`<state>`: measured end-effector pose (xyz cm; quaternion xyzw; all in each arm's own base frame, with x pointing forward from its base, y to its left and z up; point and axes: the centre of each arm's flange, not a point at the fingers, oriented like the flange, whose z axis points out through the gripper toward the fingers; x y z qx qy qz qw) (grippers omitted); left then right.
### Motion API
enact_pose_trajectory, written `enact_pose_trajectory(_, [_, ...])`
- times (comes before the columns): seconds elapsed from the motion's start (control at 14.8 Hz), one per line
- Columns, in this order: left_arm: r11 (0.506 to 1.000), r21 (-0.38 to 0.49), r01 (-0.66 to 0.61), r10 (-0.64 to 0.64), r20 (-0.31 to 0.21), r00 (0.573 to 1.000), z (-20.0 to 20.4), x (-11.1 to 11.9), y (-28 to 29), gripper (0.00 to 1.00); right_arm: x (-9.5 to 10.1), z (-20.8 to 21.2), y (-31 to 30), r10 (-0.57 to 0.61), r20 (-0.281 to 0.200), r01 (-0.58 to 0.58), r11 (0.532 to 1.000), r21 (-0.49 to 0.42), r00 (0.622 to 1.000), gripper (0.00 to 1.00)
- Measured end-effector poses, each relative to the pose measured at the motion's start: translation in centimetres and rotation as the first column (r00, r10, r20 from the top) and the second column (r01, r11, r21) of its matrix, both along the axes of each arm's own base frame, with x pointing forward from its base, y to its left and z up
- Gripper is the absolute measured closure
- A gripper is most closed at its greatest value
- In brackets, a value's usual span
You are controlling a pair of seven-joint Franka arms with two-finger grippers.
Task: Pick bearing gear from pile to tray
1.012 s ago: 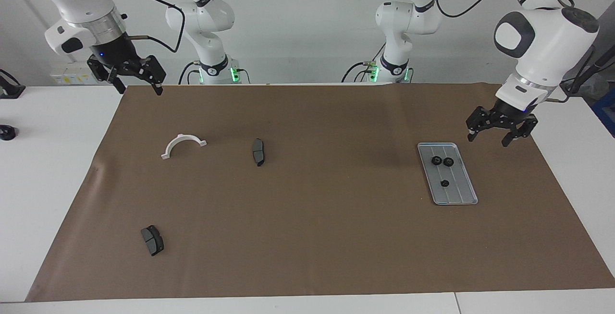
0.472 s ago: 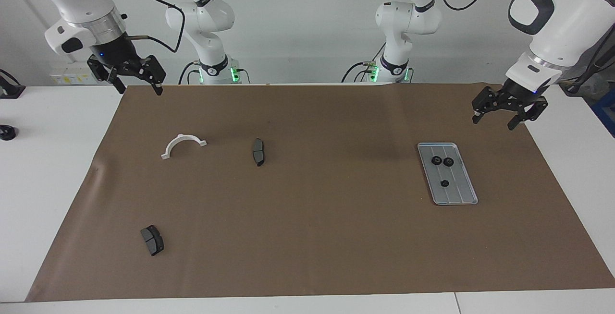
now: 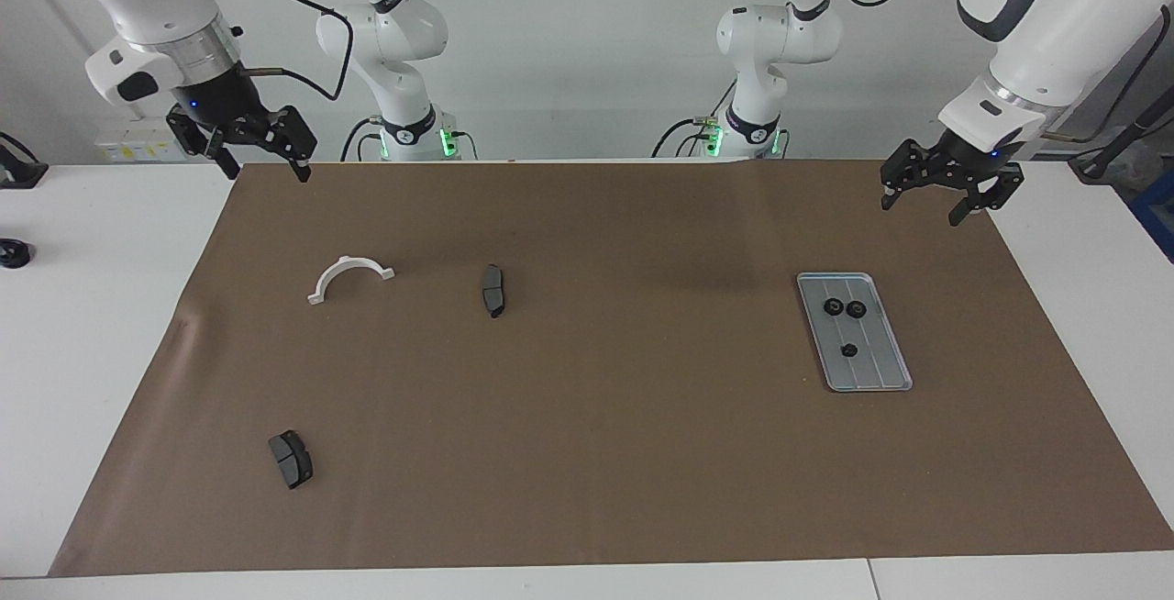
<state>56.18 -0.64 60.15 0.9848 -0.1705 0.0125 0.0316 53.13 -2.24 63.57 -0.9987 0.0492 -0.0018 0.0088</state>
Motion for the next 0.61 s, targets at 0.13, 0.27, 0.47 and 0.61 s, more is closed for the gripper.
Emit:
enact_pose_trajectory(0.13, [1.000,0.004,0.000,0.000,-0.005,1.000,0.30,-0.33,0.08,0.00,0.00,0.00,0.00,0.000,0.000,0.000,1.000,0.000,1.000,0.00])
enact_pose_trajectory(0.27, [1.000,0.021,-0.003,0.003,-0.006,1.000,0.28,-0.35,0.46,0.00,0.00,0.00,0.00,0.000,0.000,0.000,1.000,0.000,1.000,0.00])
enact_pose_trajectory(0.47, [0.999,0.034,-0.003,0.003,-0.009,1.000,0.24,-0.36,0.26,0.00,0.00,0.00,0.00,0.000,0.000,0.000,1.000,0.000,1.000,0.00])
enact_pose_trajectory(0.61, [0.999,0.035,-0.021,0.021,-0.016,1.000,0.16,-0.43,0.22,0.00,0.00,0.00,0.00,0.000,0.000,0.000,1.000,0.000,1.000,0.00])
